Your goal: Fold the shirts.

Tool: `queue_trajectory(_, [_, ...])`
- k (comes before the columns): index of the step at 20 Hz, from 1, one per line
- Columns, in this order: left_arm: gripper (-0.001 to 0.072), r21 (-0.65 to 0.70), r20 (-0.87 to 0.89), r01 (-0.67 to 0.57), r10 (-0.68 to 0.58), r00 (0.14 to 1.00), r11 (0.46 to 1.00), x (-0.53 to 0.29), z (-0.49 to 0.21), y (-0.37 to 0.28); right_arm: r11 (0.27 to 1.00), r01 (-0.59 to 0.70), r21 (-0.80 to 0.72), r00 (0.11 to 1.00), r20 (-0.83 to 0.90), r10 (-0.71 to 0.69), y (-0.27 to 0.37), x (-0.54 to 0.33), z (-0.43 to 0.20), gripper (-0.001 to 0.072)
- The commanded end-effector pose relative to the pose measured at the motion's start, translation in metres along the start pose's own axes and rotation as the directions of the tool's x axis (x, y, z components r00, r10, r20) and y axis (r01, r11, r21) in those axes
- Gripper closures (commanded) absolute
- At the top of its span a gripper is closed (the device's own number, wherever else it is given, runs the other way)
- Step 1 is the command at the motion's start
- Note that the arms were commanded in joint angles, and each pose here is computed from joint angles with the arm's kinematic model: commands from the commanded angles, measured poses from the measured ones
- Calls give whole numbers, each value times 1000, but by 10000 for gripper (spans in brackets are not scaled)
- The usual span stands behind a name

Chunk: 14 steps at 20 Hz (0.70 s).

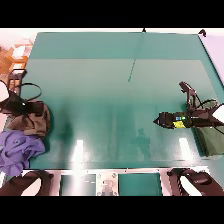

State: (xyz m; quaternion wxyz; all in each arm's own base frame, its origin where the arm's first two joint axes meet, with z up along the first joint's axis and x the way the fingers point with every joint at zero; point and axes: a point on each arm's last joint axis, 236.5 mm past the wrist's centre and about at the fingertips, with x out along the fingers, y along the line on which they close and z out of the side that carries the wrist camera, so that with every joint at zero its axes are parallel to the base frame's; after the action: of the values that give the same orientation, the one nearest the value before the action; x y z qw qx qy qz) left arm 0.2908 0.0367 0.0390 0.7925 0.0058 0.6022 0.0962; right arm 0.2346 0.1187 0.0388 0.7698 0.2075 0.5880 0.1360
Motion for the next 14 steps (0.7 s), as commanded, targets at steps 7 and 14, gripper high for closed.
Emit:
queue_trajectory(7, [315,-10,-226,-83,79,971,997,119,-6,70,1000,0,0,1000,-1,0,0,0,0,683])
queue_trajectory(14, [685,65,-70,122,-117,991,990,39,77,-2,1000,0,0,1000,-2,0,0,0,-1,683])
